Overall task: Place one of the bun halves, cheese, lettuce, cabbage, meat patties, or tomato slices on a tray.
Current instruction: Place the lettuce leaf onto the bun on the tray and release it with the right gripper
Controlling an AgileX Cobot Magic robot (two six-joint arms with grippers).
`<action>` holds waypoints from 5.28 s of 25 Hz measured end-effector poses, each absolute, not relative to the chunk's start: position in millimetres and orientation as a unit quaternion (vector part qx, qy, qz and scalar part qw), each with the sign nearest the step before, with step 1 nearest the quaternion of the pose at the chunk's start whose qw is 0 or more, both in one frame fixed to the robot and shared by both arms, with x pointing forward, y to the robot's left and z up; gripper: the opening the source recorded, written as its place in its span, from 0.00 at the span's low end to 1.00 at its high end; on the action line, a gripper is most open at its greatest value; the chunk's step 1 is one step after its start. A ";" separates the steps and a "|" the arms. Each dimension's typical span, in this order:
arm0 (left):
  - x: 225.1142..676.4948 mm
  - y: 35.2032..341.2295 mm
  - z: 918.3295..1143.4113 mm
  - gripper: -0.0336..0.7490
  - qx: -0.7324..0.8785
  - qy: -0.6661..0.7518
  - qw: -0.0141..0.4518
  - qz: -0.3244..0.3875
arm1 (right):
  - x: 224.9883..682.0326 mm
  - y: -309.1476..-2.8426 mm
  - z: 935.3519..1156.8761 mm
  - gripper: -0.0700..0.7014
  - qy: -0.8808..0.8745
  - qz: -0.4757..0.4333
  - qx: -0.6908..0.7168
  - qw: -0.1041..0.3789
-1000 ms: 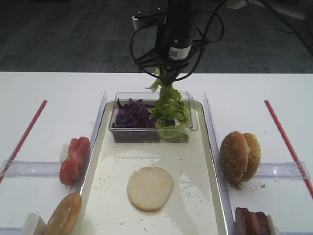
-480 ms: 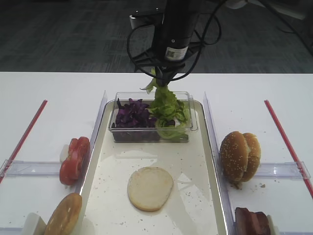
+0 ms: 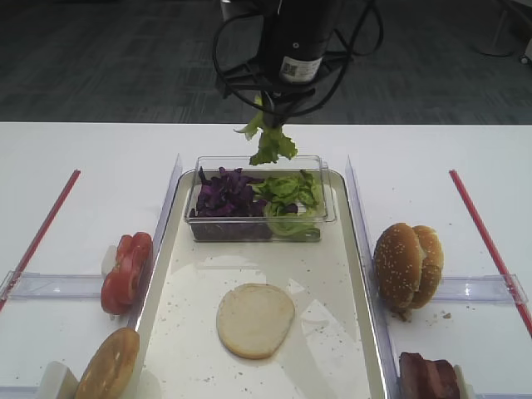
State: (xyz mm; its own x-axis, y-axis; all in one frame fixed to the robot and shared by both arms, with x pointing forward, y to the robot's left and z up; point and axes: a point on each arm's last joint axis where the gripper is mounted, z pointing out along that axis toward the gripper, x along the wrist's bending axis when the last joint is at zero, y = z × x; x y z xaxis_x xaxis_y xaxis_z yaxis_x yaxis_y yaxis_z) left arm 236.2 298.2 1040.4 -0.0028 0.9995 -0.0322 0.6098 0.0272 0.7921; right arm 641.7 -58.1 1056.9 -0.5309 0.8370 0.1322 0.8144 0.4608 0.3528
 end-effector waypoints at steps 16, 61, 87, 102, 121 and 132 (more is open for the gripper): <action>236.2 298.2 1040.4 0.58 0.628 0.640 0.322 0.303 | 585.4 -51.0 1068.8 0.17 0.872 0.168 0.459 0.000; 236.2 298.2 1040.4 0.58 0.628 0.640 0.322 0.303 | 489.5 -15.9 1006.4 0.17 0.921 0.061 0.375 -0.083; 236.2 298.2 1040.4 0.58 0.628 0.640 0.322 0.303 | 503.1 -10.2 975.1 0.17 0.925 0.046 0.374 -0.054; 236.2 298.2 1040.4 0.58 0.628 0.640 0.322 0.303 | 504.5 -9.0 971.8 0.17 0.925 0.048 0.374 -0.052; 236.2 298.2 1040.4 0.58 0.628 0.640 0.322 0.303 | 505.3 -6.2 951.2 0.18 0.922 0.022 0.379 -0.071; 236.2 298.2 1040.4 0.58 0.628 0.640 0.322 0.303 | 503.9 -4.8 951.5 0.44 0.925 0.027 0.369 -0.081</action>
State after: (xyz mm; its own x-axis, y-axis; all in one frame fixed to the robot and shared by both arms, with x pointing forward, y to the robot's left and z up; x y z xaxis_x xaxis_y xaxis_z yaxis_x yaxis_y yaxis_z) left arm 236.2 298.2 1040.4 -0.0028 0.9995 -0.0322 0.6098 0.0272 0.7921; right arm 503.9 -4.8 951.5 -0.7140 0.6793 0.1694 0.6881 0.7255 -0.0087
